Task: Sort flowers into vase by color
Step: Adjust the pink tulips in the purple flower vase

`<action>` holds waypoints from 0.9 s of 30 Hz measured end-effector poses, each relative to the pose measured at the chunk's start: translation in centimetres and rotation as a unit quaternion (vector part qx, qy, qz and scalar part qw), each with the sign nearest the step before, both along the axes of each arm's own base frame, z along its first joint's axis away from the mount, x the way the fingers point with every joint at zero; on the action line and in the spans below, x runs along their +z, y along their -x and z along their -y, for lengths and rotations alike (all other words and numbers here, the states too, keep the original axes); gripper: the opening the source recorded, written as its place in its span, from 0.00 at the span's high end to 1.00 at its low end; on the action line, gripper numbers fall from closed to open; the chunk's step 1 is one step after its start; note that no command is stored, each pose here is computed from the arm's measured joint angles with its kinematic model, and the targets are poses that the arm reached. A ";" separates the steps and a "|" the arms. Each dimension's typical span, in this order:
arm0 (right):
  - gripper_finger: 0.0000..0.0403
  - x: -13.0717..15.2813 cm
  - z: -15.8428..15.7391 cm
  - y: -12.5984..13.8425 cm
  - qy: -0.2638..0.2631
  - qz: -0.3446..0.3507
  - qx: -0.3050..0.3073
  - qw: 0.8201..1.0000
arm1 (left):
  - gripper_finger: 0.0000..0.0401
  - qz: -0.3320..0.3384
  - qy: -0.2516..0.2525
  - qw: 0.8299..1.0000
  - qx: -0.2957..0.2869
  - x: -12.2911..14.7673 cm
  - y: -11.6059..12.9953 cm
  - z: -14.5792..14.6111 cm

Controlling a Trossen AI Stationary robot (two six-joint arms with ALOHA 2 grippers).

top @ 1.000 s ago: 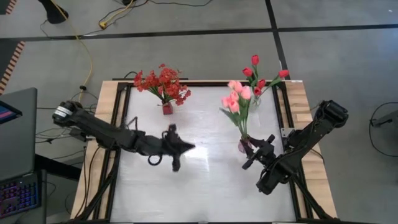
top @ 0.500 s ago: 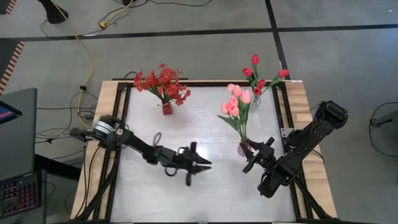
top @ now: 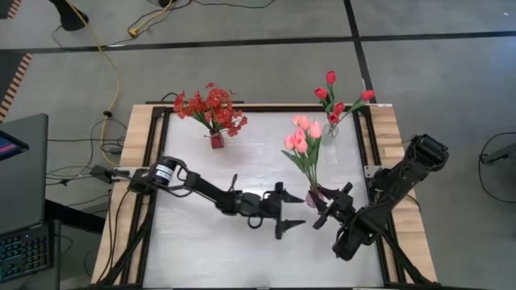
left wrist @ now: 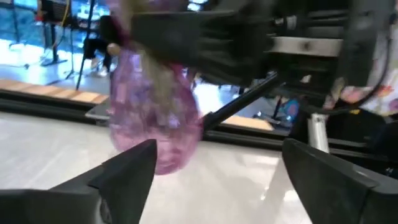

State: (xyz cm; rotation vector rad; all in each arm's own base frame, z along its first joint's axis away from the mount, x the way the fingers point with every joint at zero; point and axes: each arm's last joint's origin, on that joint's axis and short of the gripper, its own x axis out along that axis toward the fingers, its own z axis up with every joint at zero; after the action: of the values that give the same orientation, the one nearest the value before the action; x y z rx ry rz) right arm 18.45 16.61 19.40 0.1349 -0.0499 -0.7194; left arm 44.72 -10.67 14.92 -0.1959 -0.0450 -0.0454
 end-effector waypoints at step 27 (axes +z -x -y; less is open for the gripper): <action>0.63 0.1 -0.1 -0.2 -0.004 0.003 -0.002 1.000 | 0.11 0.004 -0.002 1.000 0.026 2.3 -2.6 -3.7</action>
State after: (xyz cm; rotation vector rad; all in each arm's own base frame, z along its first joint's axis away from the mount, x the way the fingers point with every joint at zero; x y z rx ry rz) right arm 18.62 16.67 19.48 0.1440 -0.0536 -0.7230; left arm 47.36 -7.01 17.26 -0.1894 -0.0571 0.0065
